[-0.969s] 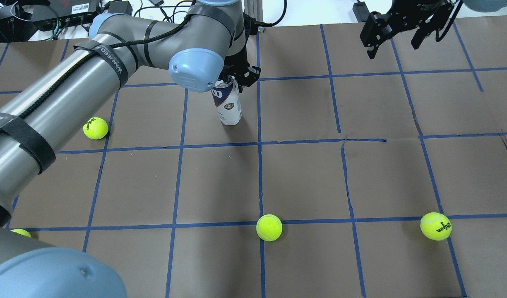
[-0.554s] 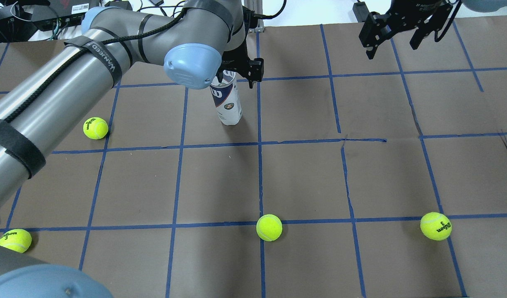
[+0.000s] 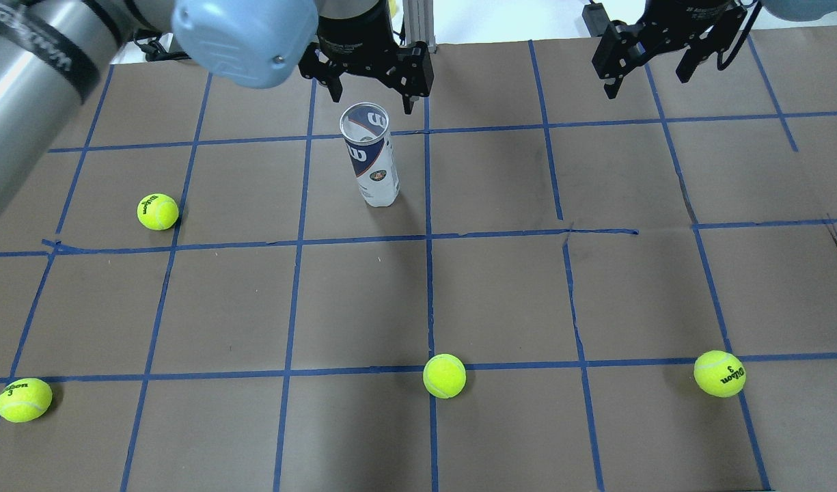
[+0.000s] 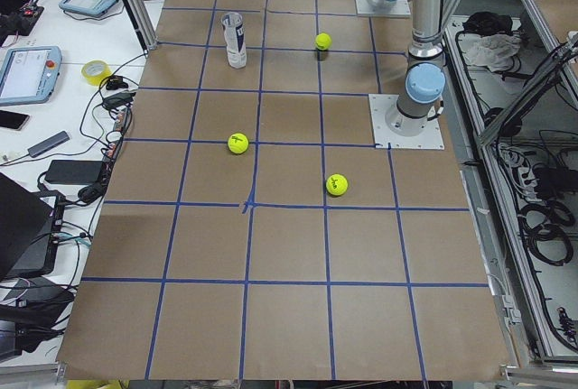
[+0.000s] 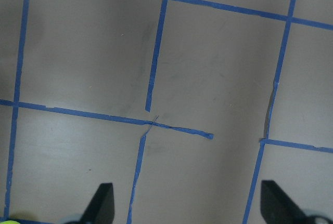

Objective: Lift up tennis ball bucket

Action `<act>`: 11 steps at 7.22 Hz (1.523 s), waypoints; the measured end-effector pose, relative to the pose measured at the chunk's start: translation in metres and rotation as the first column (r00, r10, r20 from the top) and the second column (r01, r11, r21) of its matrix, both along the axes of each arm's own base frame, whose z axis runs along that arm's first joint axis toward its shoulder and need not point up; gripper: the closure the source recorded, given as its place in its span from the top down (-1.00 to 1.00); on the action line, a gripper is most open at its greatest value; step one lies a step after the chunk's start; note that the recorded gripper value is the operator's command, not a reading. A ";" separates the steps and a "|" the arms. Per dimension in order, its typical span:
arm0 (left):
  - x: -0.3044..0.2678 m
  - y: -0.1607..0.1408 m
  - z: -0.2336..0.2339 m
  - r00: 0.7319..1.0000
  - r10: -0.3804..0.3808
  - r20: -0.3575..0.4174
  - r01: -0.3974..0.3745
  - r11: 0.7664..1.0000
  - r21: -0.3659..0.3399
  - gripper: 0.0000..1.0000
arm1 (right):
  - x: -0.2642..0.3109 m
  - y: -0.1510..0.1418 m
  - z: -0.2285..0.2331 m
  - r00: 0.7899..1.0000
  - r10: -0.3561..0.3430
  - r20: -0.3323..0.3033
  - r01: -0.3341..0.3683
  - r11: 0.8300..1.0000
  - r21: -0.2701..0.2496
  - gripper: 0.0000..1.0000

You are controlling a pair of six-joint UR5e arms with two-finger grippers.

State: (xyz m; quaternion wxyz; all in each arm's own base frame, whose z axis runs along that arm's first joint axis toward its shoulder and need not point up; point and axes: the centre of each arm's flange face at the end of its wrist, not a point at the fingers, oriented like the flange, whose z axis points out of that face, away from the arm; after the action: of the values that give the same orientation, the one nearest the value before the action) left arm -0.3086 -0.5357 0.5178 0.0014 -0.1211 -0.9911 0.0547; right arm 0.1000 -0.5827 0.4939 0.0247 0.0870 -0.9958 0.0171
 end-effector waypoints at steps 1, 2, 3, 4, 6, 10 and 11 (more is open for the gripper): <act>0.020 0.028 0.017 1.000 0.016 0.016 -0.017 0.998 0.057 1.00 | 0.000 0.000 0.000 1.000 0.000 0.000 0.000 1.000 0.000 1.00; 0.047 0.050 0.025 0.998 0.047 0.030 -0.050 0.993 0.108 1.00 | 0.000 0.000 0.000 1.000 0.000 0.000 0.000 1.000 0.000 1.00; 0.077 0.064 0.034 0.995 0.093 0.030 -0.096 0.989 0.114 1.00 | 0.000 0.000 0.000 1.000 0.000 0.000 0.000 1.000 0.000 1.00; 0.103 0.071 0.043 0.990 0.138 0.025 -0.140 0.985 0.099 1.00 | 0.000 0.000 0.000 1.000 0.000 0.000 0.000 1.000 0.000 1.00; 0.142 0.079 0.052 0.986 0.166 0.019 -0.167 0.983 0.077 1.00 | 0.000 0.000 0.000 1.000 0.000 0.000 0.000 1.000 0.000 1.00; 0.179 0.092 0.050 0.986 0.164 0.018 -0.165 0.983 0.078 1.00 | 0.000 0.000 -0.001 1.000 0.000 0.000 0.000 1.000 0.002 1.00; 0.179 0.096 0.048 0.986 0.166 0.017 -0.167 0.983 0.081 1.00 | 0.000 0.000 -0.001 1.000 0.000 0.000 0.000 1.000 0.002 1.00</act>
State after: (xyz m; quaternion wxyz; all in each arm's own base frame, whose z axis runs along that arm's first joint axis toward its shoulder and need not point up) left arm -0.1292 -0.4392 0.5655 -0.0033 -0.0379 -0.9992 0.0131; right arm 0.1000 -0.5832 0.4929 0.0245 0.0870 -0.9958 0.0163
